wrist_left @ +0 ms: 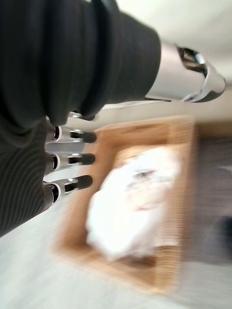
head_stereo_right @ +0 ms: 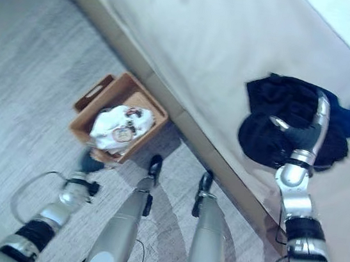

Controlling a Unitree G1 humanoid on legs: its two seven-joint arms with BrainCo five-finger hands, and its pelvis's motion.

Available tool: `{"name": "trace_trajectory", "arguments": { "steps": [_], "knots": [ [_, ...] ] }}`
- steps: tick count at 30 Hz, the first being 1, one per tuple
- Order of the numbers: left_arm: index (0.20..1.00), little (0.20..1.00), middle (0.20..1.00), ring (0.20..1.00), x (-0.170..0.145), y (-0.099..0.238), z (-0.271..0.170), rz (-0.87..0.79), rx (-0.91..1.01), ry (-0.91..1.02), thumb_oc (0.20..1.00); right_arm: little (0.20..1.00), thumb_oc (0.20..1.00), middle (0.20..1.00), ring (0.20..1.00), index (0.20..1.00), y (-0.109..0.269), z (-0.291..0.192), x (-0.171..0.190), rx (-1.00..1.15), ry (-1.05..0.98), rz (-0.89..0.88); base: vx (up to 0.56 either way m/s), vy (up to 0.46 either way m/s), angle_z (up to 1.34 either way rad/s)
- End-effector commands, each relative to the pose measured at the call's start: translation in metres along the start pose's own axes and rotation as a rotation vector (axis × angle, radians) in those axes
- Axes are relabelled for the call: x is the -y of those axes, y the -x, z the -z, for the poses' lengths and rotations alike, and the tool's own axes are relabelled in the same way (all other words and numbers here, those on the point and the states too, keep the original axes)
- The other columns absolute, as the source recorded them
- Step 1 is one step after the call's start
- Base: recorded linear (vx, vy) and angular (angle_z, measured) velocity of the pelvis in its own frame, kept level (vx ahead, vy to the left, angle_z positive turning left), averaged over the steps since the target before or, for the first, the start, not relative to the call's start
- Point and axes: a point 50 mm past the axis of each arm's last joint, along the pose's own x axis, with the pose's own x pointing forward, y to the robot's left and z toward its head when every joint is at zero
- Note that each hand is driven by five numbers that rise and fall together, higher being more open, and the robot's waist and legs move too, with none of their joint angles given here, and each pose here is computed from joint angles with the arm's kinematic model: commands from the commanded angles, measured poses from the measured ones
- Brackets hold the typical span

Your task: Pick up clothes into the bucket

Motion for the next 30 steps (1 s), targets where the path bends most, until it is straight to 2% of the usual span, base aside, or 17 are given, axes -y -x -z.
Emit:
{"name": "trace_trajectory", "arguments": {
  "steps": [1,2,4,6,7,9,10,11,16,19,20,21,22,23,28,30],
  "knots": [
    [1.0,1.0,1.0,1.0,0.012,0.002,-0.008,0.099,0.062,-0.033,1.0,1.0,1.0,1.0,1.0,1.0,-0.025,-0.008,0.048,0.021,0.026,0.149,0.0,-0.015,0.27],
    [1.0,1.0,1.0,1.0,0.044,0.016,-0.001,0.242,0.016,-0.008,1.0,1.0,1.0,1.0,1.0,1.0,-0.037,0.0,0.058,-0.082,0.026,0.166,0.0,-0.017,0.16],
    [1.0,1.0,1.0,1.0,0.055,0.021,0.0,0.283,0.0,0.014,1.0,1.0,1.0,1.0,1.0,1.0,-0.042,0.002,0.062,-0.112,0.066,0.153,-0.01,-0.015,0.11],
    [1.0,1.0,1.0,1.0,0.069,0.026,0.005,0.306,-0.067,0.079,1.0,1.0,1.0,1.0,1.0,1.0,-0.051,-0.002,0.061,-0.123,0.209,0.072,-0.01,-0.021,0.07],
    [1.0,1.0,1.0,1.0,0.069,0.026,0.005,0.305,-0.066,0.081,1.0,1.0,1.0,1.0,1.0,1.0,-0.051,-0.002,0.061,-0.121,0.21,0.071,-0.02,-0.057,-0.03],
    [1.0,1.0,1.0,1.0,0.072,0.028,0.012,0.248,-0.147,0.186,1.0,1.0,1.0,1.0,1.0,1.0,-0.053,0.001,0.058,-0.14,0.372,-0.018,-0.03,-0.059,-0.03],
    [1.0,1.0,1.0,1.0,0.072,0.028,0.012,0.247,-0.147,0.186,1.0,1.0,1.0,1.0,1.0,1.0,-0.053,0.001,0.058,-0.14,0.372,-0.018,-0.02,-0.041,-0.05],
    [1.0,1.0,1.0,1.0,0.07,0.026,0.013,0.2,-0.175,0.246,1.0,1.0,1.0,1.0,1.0,1.0,-0.055,0.003,0.061,-0.165,0.461,-0.039,-0.02,-0.035,-0.05],
    [1.0,1.0,1.0,1.0,0.053,0.018,0.02,0.13,-0.228,0.341,1.0,1.0,1.0,1.0,1.0,1.0,-0.048,0.024,0.063,-0.286,0.628,-0.213,-0.03,-0.036,0.0],
    [1.0,1.0,1.0,1.0,0.051,0.014,0.016,0.119,-0.223,0.391,1.0,1.0,1.0,1.0,1.0,1.0,-0.043,0.036,0.073,-0.368,0.604,-0.208,-0.02,-0.023,0.02],
    [1.0,1.0,1.0,1.0,0.049,0.013,0.014,0.115,-0.212,0.401,1.0,0.52,0.52,0.52,0.52,0.52,-0.042,0.037,0.073,-0.373,0.573,-0.201,-0.02,0.018,0.09],
    [1.0,1.0,1.0,1.0,0.047,0.011,0.012,0.12,-0.201,0.391,1.0,0.272,0.272,0.272,0.272,0.272,-0.042,0.036,0.071,-0.364,0.564,-0.21,-0.01,0.019,0.09],
    [1.0,1.0,1.0,1.0,0.047,0.011,0.012,0.12,-0.201,0.391,1.0,0.272,0.272,0.272,0.272,0.272,-0.042,0.037,0.071,-0.364,0.563,-0.21,-0.02,0.024,0.05],
    [1.0,1.0,1.0,1.0,0.045,0.009,0.011,0.128,-0.189,0.368,1.0,0.2,0.2,0.2,0.2,0.2,-0.042,0.036,0.068,-0.35,0.559,-0.234,-0.01,0.012,0.04],
    [1.0,1.0,1.0,1.0,0.044,0.009,0.018,0.122,-0.217,0.342,1.0,0.2,0.2,0.2,0.2,0.2,-0.051,0.013,0.053,-0.241,0.5,-0.223,-0.01,0.01,-0.01],
    [1.0,1.0,1.0,1.0,0.044,0.009,0.024,0.109,-0.246,0.316,1.0,0.2,0.2,0.2,0.2,0.2,-0.056,-0.014,0.031,-0.11,0.425,-0.225,-0.02,0.035,-0.09]
  ]
}}
